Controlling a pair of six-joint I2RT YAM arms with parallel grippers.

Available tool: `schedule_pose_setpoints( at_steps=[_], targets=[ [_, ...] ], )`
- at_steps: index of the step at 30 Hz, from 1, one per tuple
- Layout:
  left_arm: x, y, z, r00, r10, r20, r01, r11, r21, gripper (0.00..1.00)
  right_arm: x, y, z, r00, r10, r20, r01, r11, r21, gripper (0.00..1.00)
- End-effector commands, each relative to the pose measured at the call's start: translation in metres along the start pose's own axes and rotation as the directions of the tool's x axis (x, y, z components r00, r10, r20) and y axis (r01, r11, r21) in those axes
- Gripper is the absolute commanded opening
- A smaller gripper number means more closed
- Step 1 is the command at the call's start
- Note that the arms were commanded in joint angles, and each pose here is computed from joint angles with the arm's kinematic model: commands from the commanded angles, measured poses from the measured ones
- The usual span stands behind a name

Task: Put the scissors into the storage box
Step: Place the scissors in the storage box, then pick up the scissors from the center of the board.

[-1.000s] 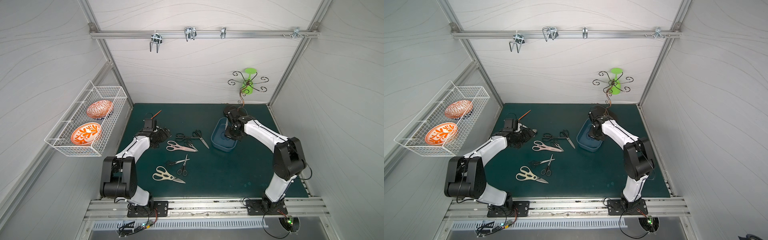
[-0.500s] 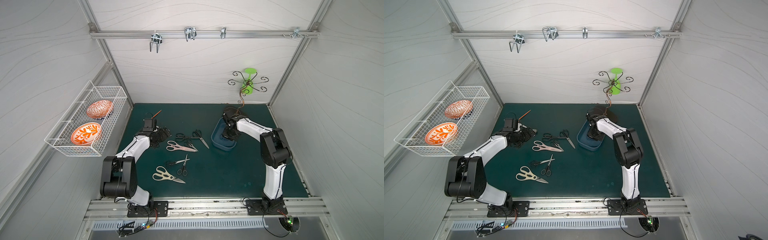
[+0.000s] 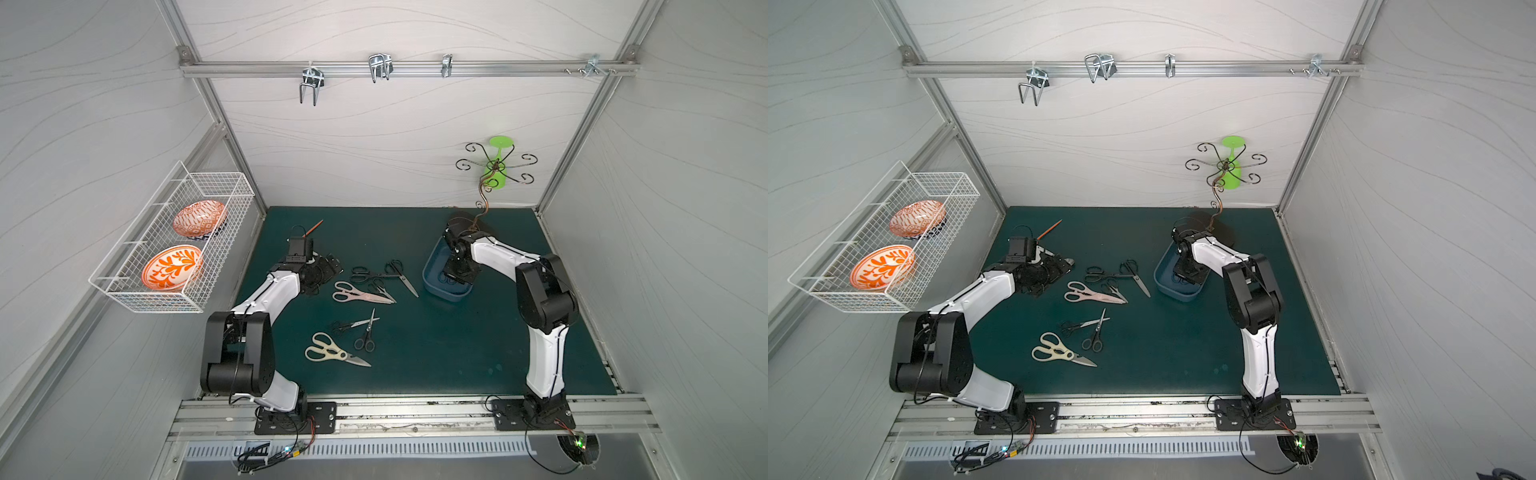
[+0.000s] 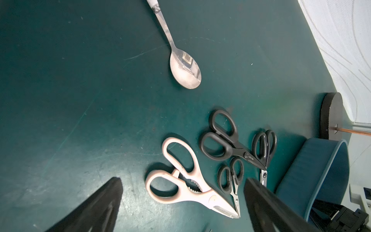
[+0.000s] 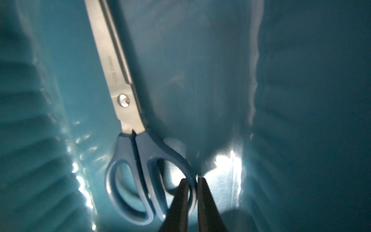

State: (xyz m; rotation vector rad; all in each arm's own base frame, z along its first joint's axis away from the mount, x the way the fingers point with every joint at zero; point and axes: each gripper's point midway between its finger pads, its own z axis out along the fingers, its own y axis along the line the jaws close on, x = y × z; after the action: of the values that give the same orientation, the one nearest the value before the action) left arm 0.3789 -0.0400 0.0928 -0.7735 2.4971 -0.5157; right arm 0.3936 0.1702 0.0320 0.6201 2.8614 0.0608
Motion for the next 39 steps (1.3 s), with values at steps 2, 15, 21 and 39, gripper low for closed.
schedule_pose_setpoints(
  at_steps=[2, 15, 21, 39],
  targets=[
    [-0.017, -0.014, -0.004, 0.999, 0.004, 0.038, -0.006, 0.999, 0.041, 0.99, -0.003, 0.001, -0.013, 1.0, -0.02, 0.024, 0.02, 1.0, -0.01, 0.26],
    [-0.021, -0.011, -0.005, 0.999, -0.018, 0.041, 0.017, 0.999, 0.04, 0.99, 0.047, 0.064, -0.098, 0.806, -0.562, 0.184, 0.587, 0.798, -0.135, 0.36],
    [-0.034, 0.006, -0.008, 0.995, -0.07, 0.071, 0.069, 0.997, 0.023, 0.99, 0.162, 0.099, -0.104, 0.733, -0.678, 0.057, 0.66, 0.689, -0.298, 0.35],
    [-0.072, 0.054, -0.029, 0.96, -0.22, 0.175, 0.223, 0.975, 0.005, 0.99, 0.305, 0.137, -0.069, 0.266, -0.963, 0.054, 0.926, 0.239, -0.293, 0.4]
  ],
)
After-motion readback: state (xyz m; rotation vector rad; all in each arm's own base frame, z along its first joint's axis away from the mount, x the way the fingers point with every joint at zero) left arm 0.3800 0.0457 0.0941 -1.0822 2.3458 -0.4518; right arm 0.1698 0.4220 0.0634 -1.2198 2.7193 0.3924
